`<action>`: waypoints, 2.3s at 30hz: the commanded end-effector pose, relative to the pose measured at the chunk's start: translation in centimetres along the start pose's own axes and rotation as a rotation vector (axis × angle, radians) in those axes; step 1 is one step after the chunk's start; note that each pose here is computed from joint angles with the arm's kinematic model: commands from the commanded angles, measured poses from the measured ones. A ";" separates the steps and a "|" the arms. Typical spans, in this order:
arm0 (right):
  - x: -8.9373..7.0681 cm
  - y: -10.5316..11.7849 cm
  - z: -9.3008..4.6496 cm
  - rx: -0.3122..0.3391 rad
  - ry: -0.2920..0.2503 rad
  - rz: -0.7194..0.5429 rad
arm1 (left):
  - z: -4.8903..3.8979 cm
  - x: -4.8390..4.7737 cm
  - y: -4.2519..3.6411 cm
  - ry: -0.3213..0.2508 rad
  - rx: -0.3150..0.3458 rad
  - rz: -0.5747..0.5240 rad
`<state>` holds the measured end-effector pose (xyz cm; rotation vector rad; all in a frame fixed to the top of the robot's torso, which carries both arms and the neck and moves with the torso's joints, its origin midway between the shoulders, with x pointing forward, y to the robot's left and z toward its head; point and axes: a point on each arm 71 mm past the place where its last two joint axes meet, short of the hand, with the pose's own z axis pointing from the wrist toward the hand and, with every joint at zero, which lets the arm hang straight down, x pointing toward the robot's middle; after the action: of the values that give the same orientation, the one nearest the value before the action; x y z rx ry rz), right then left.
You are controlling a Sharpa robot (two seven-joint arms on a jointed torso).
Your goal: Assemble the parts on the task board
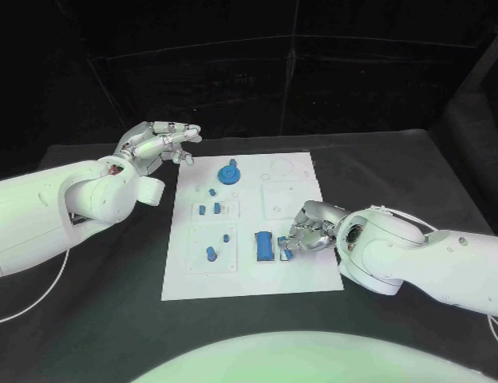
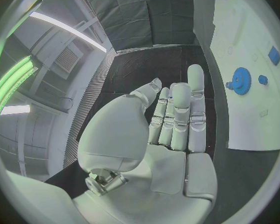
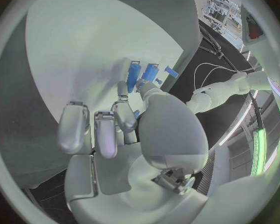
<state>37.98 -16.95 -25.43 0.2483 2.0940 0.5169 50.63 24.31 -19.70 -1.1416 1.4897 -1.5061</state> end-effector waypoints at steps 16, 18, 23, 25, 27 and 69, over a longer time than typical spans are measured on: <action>0.1 0.1 0.4 0.012 0.005 -0.035 | -0.01 0.15 -0.12 0.018 0.006 -0.007; 0.0 0.0 0.4 0.012 0.003 -0.037 | -0.01 0.15 -0.11 0.018 0.006 -0.007; 0.0 0.0 0.3 0.008 0.005 -0.042 | 0.01 0.14 -0.11 0.018 0.005 -0.007; 0.0 -0.1 0.3 0.007 0.006 -0.043 | 0.01 0.14 -0.11 0.018 0.005 -0.007; -0.1 -0.2 0.2 0.006 0.006 -0.044 | 0.02 0.14 -0.10 0.018 0.004 -0.007; -11.3 -6.9 12.4 -0.361 -0.304 0.963 | 4.63 -2.79 3.28 -0.110 0.087 -0.038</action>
<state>54.50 -24.38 -26.37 1.0022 1.5085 1.1803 55.49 24.91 -23.93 -1.1893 1.3833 -1.4440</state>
